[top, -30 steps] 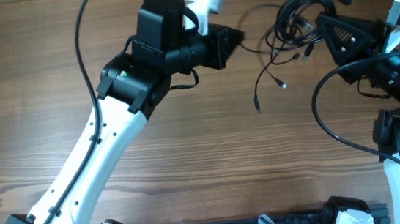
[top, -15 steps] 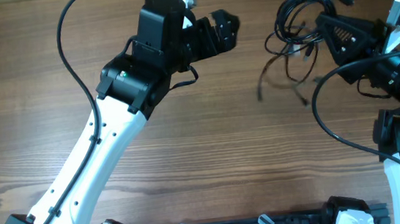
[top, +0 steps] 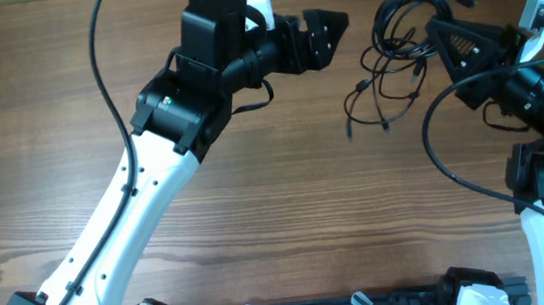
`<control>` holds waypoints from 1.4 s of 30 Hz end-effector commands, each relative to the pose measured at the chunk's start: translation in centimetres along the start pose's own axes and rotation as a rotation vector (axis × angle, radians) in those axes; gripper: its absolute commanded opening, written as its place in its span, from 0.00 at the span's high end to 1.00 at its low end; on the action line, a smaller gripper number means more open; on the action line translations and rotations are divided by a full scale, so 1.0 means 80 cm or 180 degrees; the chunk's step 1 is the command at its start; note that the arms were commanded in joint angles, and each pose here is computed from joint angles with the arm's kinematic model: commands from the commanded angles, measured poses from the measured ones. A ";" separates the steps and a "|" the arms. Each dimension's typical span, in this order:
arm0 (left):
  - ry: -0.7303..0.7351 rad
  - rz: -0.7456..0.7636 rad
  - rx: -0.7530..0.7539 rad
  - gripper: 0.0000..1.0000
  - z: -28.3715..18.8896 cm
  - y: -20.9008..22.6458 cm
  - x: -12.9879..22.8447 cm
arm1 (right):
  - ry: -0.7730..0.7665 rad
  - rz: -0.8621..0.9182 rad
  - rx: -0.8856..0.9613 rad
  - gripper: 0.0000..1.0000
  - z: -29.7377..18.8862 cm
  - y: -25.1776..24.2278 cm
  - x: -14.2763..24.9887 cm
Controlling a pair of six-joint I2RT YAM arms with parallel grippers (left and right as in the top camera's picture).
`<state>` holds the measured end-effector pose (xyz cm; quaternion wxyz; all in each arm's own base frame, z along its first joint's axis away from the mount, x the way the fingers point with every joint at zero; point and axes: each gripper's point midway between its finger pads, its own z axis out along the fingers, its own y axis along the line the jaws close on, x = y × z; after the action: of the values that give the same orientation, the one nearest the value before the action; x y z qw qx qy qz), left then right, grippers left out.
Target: Untangle cables
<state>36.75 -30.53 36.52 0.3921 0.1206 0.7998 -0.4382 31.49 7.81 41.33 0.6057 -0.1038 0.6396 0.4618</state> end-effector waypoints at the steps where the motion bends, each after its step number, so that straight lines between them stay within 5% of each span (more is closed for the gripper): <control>1: 0.0223 0.0664 0.0857 0.12 -0.019 -0.064 0.014 | 0.0029 -0.0083 -0.0043 0.96 0.003 0.000 -0.003; 7: 0.0280 0.0849 0.1205 0.00 -0.026 -0.087 0.020 | 0.0110 -0.0051 -0.0105 0.96 0.004 0.000 0.004; 20: 0.0302 0.0953 0.1503 0.00 -0.033 -0.111 0.024 | 0.0512 -0.0124 -0.0607 0.96 0.000 0.035 0.030; 24: 0.0342 0.0970 0.1562 0.31 -0.031 -0.121 0.032 | 0.0561 -0.0128 -0.0698 0.96 0.003 0.043 0.036; 29: 0.0347 0.0975 0.1568 0.89 -0.030 -0.124 0.034 | 0.0591 -0.0131 -0.0743 0.94 0.003 0.047 0.038; 30: 0.0335 0.0973 0.1541 0.96 -0.029 -0.122 0.033 | 0.0590 -0.0137 -0.0744 0.80 0.003 0.047 0.038; 32: 0.0286 0.0967 0.1452 0.96 -0.027 -0.116 0.028 | 0.0582 -0.0212 -0.0751 0.33 0.003 0.047 0.038; 35: 0.0161 0.0919 0.1177 0.96 -0.023 -0.093 0.013 | 0.0524 -0.0214 -0.0670 0.05 0.003 0.041 0.033; 42: 0.0099 0.0830 0.0994 0.96 -0.025 -0.069 0.000 | 0.0317 -0.0203 -0.0412 0.00 0.004 0.022 0.018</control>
<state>32.62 -32.92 39.40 0.3926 0.2953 0.7090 -0.5059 29.37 10.27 40.05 0.5547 -0.1993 0.6389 0.4944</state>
